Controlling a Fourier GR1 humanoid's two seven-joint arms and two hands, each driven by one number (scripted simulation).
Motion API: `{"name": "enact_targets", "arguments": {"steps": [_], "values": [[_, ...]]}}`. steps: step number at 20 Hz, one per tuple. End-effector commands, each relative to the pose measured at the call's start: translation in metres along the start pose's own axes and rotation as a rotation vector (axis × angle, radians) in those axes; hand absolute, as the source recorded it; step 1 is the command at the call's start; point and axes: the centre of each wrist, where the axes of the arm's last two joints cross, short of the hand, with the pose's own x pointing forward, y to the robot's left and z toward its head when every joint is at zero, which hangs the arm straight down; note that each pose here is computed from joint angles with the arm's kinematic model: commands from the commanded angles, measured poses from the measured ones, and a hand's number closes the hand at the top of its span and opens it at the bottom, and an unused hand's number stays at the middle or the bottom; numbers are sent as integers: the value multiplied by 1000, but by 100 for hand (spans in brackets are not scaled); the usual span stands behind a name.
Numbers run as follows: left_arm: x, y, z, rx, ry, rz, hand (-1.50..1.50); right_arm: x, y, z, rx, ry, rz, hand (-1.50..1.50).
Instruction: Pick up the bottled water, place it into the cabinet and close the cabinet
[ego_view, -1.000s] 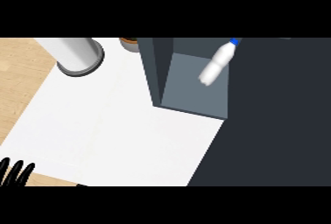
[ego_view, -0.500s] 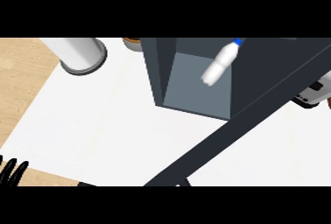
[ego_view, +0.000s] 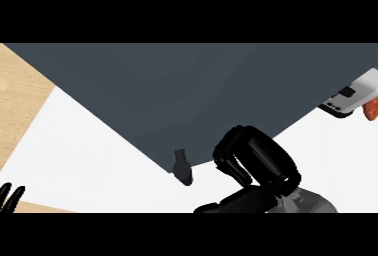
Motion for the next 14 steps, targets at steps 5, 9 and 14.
{"name": "enact_targets", "arguments": {"steps": [5,9,14], "values": [[1,0,9,2,-13,31,-150,16,-51,-92,-185,54,48,150],[6,8,4,-11,-19,35,-150,8,-61,-112,-223,77,62,150],[3,4,0,-3,-27,50,-150,10,-61,-125,-204,59,62,150]]}}
